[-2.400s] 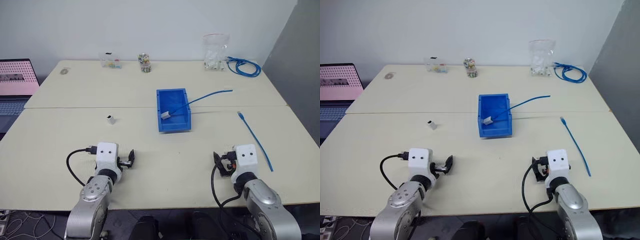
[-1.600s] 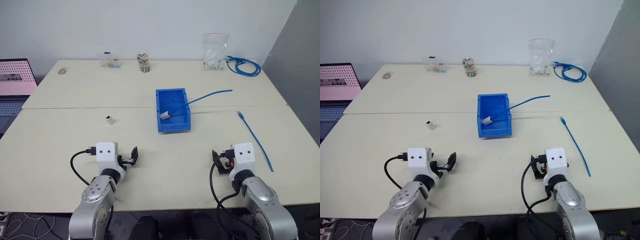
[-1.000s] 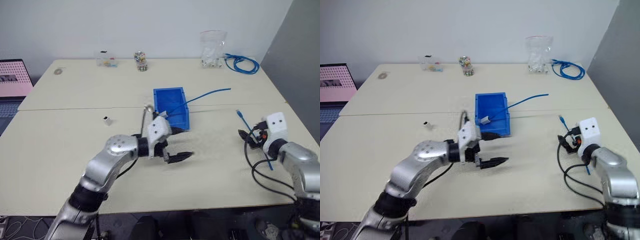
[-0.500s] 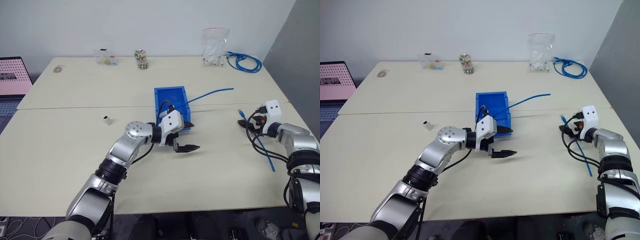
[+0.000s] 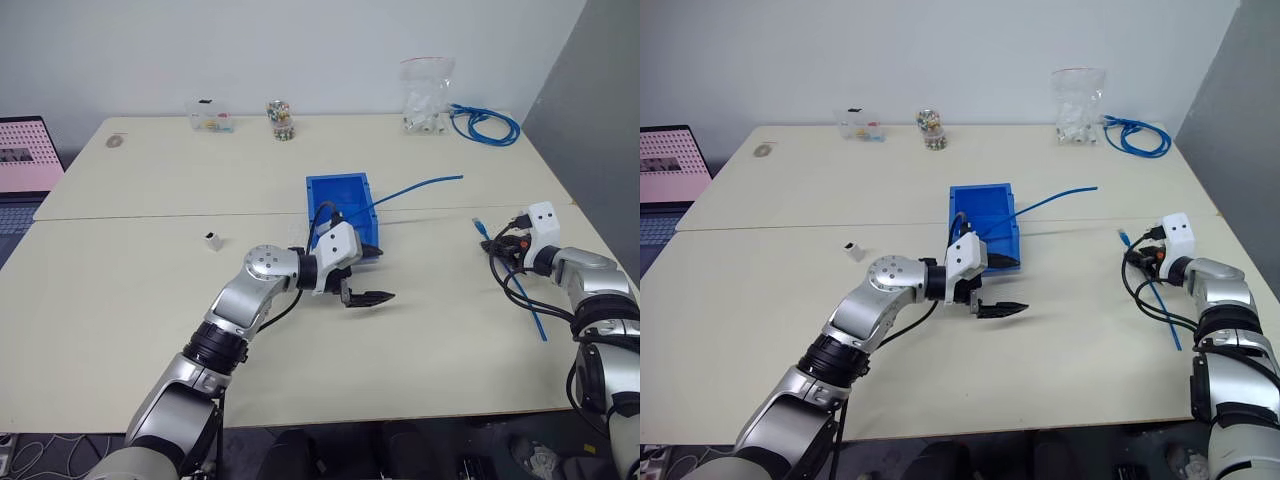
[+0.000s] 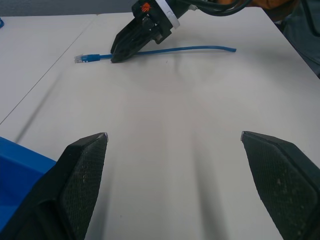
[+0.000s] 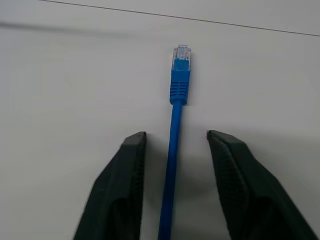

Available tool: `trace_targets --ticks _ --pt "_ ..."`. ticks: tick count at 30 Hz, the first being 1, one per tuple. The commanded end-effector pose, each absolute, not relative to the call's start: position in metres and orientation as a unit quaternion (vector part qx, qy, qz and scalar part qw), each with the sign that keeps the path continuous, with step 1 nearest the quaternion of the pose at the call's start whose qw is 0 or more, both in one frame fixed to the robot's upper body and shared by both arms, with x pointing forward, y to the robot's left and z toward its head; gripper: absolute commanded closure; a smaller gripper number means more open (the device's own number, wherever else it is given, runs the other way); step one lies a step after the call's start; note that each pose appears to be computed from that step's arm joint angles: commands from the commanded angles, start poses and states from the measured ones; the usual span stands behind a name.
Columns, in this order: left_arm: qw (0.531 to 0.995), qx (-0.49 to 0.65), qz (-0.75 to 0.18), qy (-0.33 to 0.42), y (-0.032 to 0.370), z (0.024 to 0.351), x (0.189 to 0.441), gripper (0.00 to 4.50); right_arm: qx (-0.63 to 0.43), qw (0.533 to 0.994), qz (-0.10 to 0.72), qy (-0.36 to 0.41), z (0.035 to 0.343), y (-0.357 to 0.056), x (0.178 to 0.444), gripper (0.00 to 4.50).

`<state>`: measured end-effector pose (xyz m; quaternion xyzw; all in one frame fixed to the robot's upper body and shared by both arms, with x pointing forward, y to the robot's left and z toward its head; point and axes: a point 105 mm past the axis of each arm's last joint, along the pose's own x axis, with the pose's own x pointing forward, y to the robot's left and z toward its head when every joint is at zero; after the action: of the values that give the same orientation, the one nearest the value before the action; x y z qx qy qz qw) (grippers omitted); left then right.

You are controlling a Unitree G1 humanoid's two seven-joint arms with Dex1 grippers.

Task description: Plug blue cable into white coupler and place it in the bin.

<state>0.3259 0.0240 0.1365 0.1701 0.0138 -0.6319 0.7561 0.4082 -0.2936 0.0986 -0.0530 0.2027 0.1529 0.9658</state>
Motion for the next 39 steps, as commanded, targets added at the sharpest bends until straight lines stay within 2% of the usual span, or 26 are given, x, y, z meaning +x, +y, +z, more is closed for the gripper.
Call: trace_targets --ticks 1,4,13,17,19,23,26,29,34,39 --pt "0.754 0.177 -0.632 -0.021 0.021 0.158 0.327 0.00 -0.053 0.965 0.149 0.209 0.097 -0.297 0.407 3.76" --pt "0.749 0.192 -0.634 -0.025 0.021 0.156 0.326 0.00 -0.054 0.966 0.142 0.211 0.095 -0.299 0.406 4.48" --pt "0.741 0.190 -0.643 -0.035 0.015 0.159 0.317 0.00 -0.058 0.964 0.152 0.209 0.091 -0.295 0.405 4.48" --pt "0.752 0.186 -0.631 -0.035 0.027 0.166 0.313 0.00 -0.119 0.953 0.200 0.194 0.098 -0.284 0.402 4.48" --pt "0.762 0.184 -0.620 -0.025 0.043 0.167 0.308 0.00 -0.182 0.936 0.248 0.168 0.108 -0.271 0.396 4.48" --pt "0.796 0.170 -0.581 0.023 0.090 0.152 0.280 0.00 -0.285 0.878 0.371 0.102 0.131 -0.214 0.367 4.48" --pt "0.843 0.162 -0.505 0.087 0.139 0.118 0.236 0.00 -0.367 0.781 0.504 0.010 0.141 -0.136 0.330 4.48" --pt "0.886 0.147 -0.425 0.115 0.167 0.102 0.200 0.00 -0.372 0.722 0.582 -0.045 0.138 -0.080 0.307 4.48" --pt "0.942 0.130 -0.285 0.123 0.200 0.091 0.169 0.00 -0.362 0.677 0.637 -0.059 0.116 -0.026 0.306 4.48" --pt "0.967 0.080 -0.202 0.134 0.203 0.081 0.147 0.00 -0.394 0.647 0.651 -0.034 0.078 -0.007 0.318 4.48"
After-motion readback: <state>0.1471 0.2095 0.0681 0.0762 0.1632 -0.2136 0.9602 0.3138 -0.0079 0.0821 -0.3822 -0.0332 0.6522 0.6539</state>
